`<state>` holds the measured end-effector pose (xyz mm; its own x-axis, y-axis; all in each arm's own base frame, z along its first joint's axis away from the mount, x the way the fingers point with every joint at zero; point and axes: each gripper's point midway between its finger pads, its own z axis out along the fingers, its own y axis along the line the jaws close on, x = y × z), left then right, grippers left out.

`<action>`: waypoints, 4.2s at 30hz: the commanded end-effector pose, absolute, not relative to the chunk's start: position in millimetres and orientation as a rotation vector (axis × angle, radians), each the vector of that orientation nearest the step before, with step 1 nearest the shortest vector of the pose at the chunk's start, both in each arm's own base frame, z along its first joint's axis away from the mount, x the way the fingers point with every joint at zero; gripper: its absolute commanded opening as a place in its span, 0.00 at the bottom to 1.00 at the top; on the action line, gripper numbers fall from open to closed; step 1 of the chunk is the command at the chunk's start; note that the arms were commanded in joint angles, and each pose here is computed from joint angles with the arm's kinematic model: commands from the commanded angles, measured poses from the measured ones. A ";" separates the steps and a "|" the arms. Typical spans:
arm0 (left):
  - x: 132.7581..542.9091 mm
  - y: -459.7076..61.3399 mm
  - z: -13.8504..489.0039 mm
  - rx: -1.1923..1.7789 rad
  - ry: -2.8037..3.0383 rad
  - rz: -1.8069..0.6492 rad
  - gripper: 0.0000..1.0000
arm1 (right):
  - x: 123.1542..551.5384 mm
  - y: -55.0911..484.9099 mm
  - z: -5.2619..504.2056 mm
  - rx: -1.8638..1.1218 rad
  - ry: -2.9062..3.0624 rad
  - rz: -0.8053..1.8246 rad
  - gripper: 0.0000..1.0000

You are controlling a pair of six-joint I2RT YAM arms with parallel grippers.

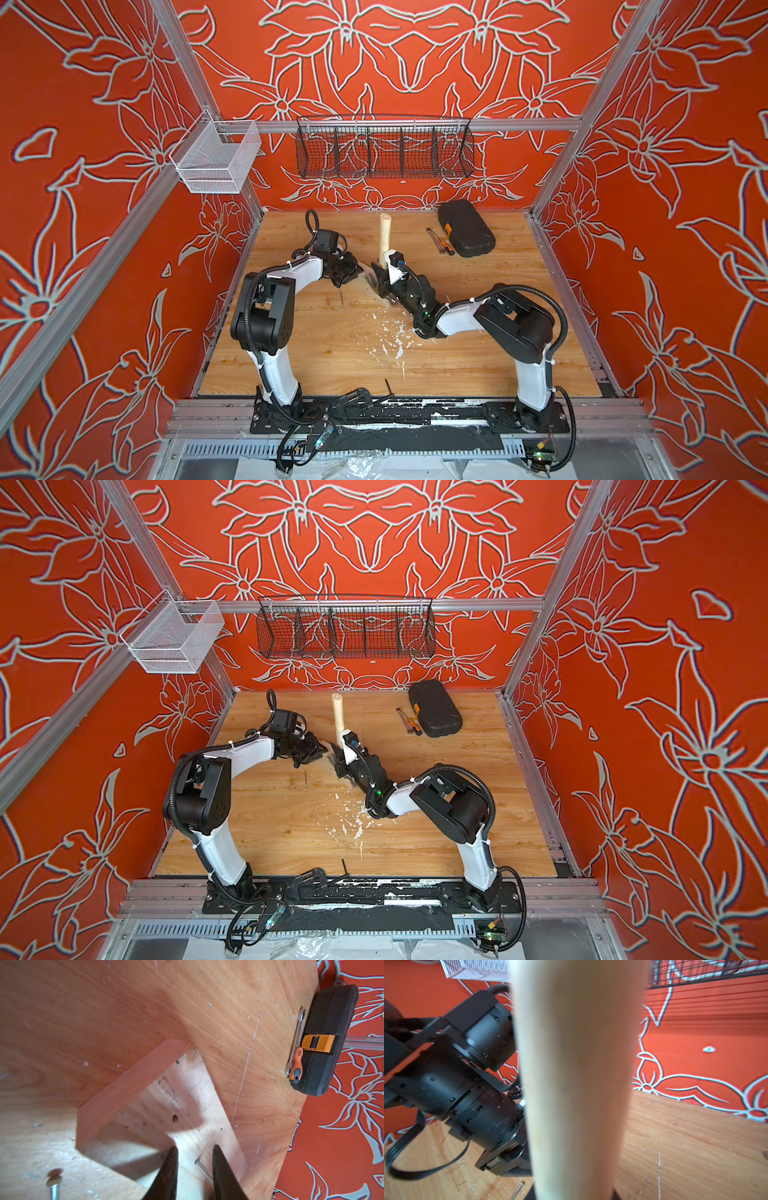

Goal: Use a claw hammer to pull out a nail
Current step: Remove the nail from the mounting plate.

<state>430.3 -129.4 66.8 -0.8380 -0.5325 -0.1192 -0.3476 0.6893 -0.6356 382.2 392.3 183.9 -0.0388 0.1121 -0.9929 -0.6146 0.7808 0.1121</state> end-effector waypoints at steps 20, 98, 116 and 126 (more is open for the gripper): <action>374.1 -120.5 -13.0 -0.873 2.844 -0.753 0.29 | 405.9 397.8 231.4 -0.331 1.392 0.678 0.00; 353.9 -107.6 -18.1 -0.944 2.809 -0.809 0.00 | 377.5 399.5 365.9 -0.436 1.232 0.704 0.00; 349.3 -115.6 132.5 -0.397 2.523 -0.842 0.47 | 359.6 356.3 390.4 -0.439 1.387 0.581 0.00; 313.1 -147.8 190.0 -0.008 2.312 -0.786 0.50 | 332.3 339.7 372.3 -0.501 1.508 0.615 0.00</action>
<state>316.2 -144.7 193.9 -0.7798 -0.2796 -0.5602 0.1462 0.7888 -0.5971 348.1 347.2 328.6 -0.0918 -0.0362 -0.9951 -0.6295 0.7765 0.0298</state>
